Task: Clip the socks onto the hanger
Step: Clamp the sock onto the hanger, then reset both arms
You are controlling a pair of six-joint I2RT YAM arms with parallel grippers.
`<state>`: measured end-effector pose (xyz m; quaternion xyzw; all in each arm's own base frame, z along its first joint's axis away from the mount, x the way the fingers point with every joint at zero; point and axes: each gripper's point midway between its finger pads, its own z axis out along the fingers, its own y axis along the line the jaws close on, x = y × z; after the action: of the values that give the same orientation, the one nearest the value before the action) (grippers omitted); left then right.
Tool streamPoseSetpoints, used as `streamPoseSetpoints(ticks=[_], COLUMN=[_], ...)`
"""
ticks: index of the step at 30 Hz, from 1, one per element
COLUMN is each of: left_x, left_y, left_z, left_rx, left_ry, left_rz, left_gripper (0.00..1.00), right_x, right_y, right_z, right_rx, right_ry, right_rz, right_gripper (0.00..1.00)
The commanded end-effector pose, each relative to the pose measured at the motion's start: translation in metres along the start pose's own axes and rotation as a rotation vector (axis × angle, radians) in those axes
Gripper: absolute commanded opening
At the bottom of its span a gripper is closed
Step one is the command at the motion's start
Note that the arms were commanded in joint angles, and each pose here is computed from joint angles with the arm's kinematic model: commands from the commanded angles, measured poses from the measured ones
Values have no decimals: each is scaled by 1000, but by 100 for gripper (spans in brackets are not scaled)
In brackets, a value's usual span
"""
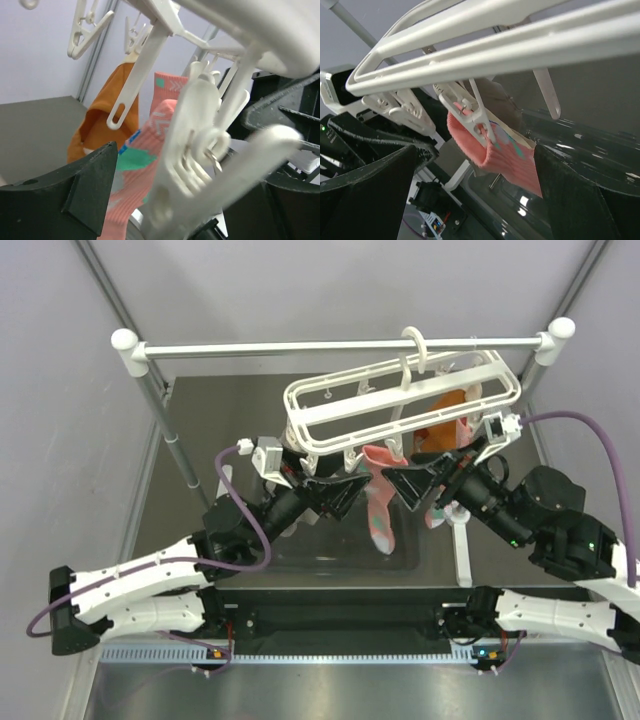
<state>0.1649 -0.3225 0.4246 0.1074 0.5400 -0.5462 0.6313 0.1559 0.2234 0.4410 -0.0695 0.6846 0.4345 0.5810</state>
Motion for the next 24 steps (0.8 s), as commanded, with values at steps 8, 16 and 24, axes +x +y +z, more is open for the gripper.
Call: streamPoseSetpoints(ticks=[8, 16, 24], left_x=[7, 55, 98], left_y=[4, 21, 69], left_z=[-28, -65, -117], left_rx=[-34, -62, -188], left_ry=[120, 307, 287], left_rz=[-20, -20, -119], left_gripper=[82, 80, 78], right_x=[57, 124, 191], right_y=[-16, -41, -90], right_z=[-41, -37, 11], right_rx=[-104, -102, 57], right_ry=[187, 288, 207], right_rz=[-105, -109, -61], right_gripper=[100, 100, 100])
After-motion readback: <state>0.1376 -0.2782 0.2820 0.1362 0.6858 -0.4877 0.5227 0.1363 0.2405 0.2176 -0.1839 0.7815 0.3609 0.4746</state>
